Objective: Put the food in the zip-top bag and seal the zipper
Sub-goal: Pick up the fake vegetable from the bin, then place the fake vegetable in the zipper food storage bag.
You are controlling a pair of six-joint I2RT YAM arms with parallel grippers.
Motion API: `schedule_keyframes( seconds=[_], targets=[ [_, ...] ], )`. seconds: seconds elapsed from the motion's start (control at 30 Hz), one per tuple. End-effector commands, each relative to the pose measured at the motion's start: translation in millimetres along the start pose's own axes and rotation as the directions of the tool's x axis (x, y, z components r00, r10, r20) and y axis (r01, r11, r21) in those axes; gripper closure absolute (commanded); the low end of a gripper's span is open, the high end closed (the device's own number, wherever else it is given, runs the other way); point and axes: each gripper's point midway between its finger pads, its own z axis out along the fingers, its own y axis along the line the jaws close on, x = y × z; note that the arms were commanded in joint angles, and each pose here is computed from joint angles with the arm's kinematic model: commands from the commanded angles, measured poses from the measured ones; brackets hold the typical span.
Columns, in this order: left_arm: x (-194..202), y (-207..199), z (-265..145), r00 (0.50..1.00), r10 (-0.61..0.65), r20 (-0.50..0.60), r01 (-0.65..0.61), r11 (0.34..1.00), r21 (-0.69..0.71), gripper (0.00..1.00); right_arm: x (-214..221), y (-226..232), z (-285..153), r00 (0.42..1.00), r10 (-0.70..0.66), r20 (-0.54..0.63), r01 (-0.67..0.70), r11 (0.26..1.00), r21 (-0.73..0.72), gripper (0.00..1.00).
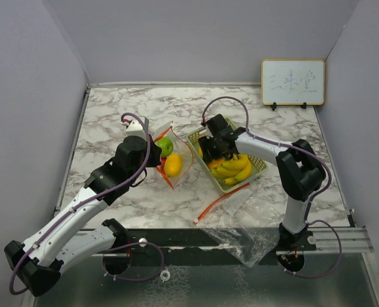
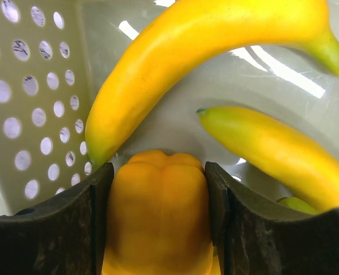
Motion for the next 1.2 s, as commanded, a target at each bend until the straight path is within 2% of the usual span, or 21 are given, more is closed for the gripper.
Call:
schedule_keyframes(
  seconds=[0.0,0.1,0.2,0.37,0.43,0.57,0.67,0.8,1.03,1.17],
  targets=[
    [-9,4,0,0.999,0.004,0.035,-0.003,1.0,-0.021,1.0,0,-1,-7,1.0,-0.011,0.01,0.011,1.0,0.012,0.74],
    [-9,3,1,1.0,0.002,0.031,-0.002,1.0,-0.02,1.0,-28,-2,-36,0.995,-0.013,0.102,0.011,1.0,0.027,0.81],
    [-8,3,1,1.0,0.004,0.026,-0.004,1.0,-0.02,1.0,-62,11,-81,0.973,-0.019,0.229,0.027,0.999,-0.031,0.82],
    [-5,2,2,1.0,-0.001,0.013,0.001,1.0,-0.02,1.0,-104,51,-169,0.874,-0.026,0.485,0.156,0.96,-0.231,0.82],
    [-3,0,4,1.0,-0.009,0.005,0.009,1.0,-0.012,1.0,-109,75,-202,0.825,-0.02,0.565,0.25,0.909,-0.333,0.82],
    [2,-6,10,1.0,-0.021,-0.017,0.022,1.0,0.01,1.0,-104,122,-258,0.748,0.032,0.663,0.43,0.738,-0.52,0.82],
    [8,-13,18,0.999,-0.034,-0.042,0.035,0.999,0.029,1.0,-96,147,-282,0.703,0.081,0.707,0.515,0.628,-0.584,0.81],
    [13,-24,26,0.996,-0.064,-0.068,0.068,0.995,0.069,1.0,-93,170,-297,0.657,0.148,0.739,0.565,0.552,-0.613,0.81],
    [18,-42,31,0.987,-0.121,-0.107,0.136,0.981,0.138,1.0,-102,180,-268,0.609,0.239,0.756,0.494,0.631,-0.598,0.81],
    [23,-46,29,0.981,-0.147,-0.13,0.167,0.973,0.158,1.0,-107,165,-235,0.586,0.201,0.785,0.409,0.763,-0.5,0.81]
  ],
)
